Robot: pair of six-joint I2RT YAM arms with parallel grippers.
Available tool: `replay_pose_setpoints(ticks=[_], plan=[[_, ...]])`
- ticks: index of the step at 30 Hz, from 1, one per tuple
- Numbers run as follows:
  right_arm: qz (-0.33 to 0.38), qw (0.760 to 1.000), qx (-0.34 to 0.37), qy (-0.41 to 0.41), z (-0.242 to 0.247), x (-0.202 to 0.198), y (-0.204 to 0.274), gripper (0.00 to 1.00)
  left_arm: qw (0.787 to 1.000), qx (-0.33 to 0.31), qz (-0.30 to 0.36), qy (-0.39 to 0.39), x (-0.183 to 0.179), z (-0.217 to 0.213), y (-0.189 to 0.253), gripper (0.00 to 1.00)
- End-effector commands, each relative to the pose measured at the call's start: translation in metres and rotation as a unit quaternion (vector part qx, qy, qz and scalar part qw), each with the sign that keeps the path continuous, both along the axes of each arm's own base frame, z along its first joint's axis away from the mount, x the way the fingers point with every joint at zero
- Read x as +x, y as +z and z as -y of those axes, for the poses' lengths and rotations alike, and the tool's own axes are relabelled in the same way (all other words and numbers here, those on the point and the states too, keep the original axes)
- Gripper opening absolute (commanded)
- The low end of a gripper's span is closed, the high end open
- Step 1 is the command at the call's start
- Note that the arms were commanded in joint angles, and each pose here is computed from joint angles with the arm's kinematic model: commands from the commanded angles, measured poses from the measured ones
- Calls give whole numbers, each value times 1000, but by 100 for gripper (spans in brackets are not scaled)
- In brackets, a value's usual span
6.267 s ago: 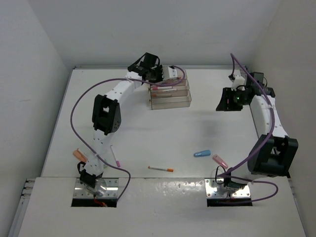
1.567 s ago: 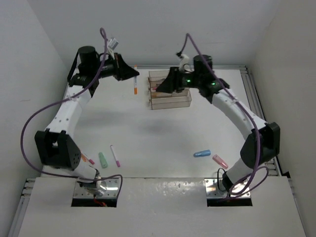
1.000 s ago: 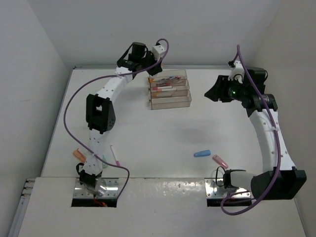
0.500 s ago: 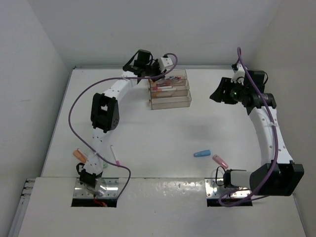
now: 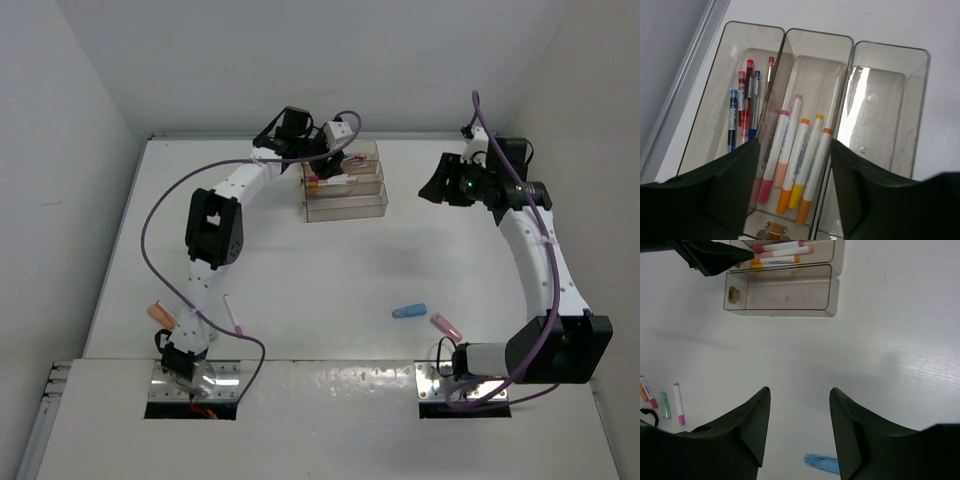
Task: Sort the stationery into containers
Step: Place the pen in the storage box, then pick up the pen from the center of the board.
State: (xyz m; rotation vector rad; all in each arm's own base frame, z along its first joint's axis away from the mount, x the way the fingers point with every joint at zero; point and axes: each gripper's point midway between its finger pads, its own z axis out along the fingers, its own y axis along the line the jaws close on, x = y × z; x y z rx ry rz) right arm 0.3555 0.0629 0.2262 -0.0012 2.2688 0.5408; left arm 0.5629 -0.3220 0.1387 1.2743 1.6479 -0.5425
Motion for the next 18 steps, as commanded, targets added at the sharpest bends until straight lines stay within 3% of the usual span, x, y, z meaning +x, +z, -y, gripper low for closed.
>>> replay_pose_setpoints(ticks=[1,2,6,7,8,9,10,13,14,17,18], plan=[[32,999,16,30,-18,7,8,50,994,-80,56,-43,-23,-9,117,62],[36,999,19,35,-20,8,5,50,994,-77,57,-51,-40,-20,135,59],[27,994,24,104,-57,-4,-14,50,996,-23,37,-81,-91,-81,137,50],[24,993,24,110,-60,-5,-17,50,991,20,70,-114,-102,-96,132,49],[24,993,23,117,-63,-4,-22,50,990,54,8,-132,-144,-115,113,49],[22,992,25,122,-66,-5,-24,50,986,82,1,-143,-156,-135,102,49],[20,991,28,129,-69,-6,-26,50,976,122,-29,-180,-193,-157,82,50],[12,989,34,143,-78,-4,-32,50,972,164,-43,-165,-221,-204,63,50],[9,989,33,145,-79,-2,-34,50,968,177,-47,-171,-249,-217,52,50],[4,988,34,153,-85,0,-36,50,932,271,-6,-242,-299,-250,15,48],[1,987,35,157,-88,-1,-37,50,910,301,20,-283,-308,-257,5,48]])
